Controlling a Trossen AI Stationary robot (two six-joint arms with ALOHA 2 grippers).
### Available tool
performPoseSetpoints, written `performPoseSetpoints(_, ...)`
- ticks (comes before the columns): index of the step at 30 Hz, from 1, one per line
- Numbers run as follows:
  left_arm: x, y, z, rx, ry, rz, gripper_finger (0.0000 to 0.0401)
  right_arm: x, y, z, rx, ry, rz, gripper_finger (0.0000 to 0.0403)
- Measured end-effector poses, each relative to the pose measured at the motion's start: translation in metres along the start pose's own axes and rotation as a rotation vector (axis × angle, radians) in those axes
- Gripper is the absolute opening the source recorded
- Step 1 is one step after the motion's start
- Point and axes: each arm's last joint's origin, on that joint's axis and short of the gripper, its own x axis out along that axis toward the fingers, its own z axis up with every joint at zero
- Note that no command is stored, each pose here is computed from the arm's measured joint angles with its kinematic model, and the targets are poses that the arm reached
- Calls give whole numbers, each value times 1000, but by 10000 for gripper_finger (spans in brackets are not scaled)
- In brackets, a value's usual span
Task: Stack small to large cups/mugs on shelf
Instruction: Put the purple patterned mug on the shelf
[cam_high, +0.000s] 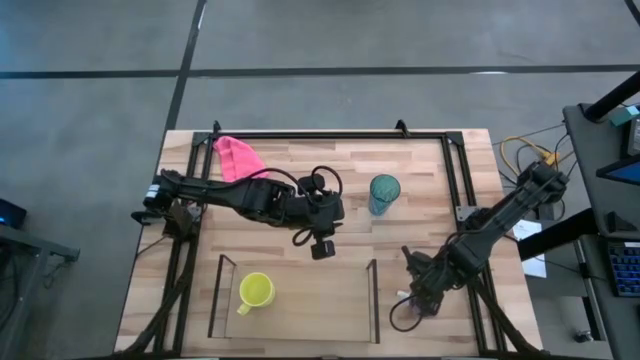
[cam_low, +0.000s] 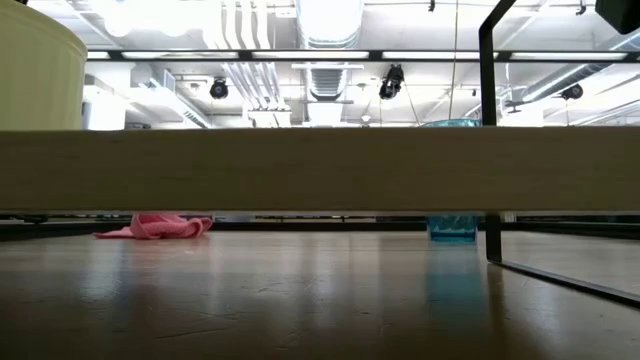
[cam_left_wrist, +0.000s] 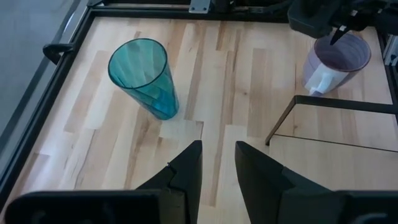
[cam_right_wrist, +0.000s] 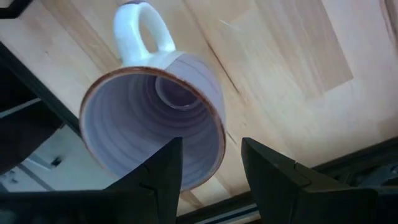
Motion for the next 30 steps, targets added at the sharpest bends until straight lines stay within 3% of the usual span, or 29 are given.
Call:
performPoseSetpoints(11, 0, 1, 0, -3, -4, 5, 82, 15, -6, 1, 12, 15, -58, 150)
performPoseSetpoints(20, 0, 1, 3, -10, -26, 14, 82, 22, -2, 4, 0, -5, 16, 125)
performPoseSetpoints(30, 2, 5, 4, -22, -36, 29, 82, 25, -6, 3, 2, 2, -11, 81)
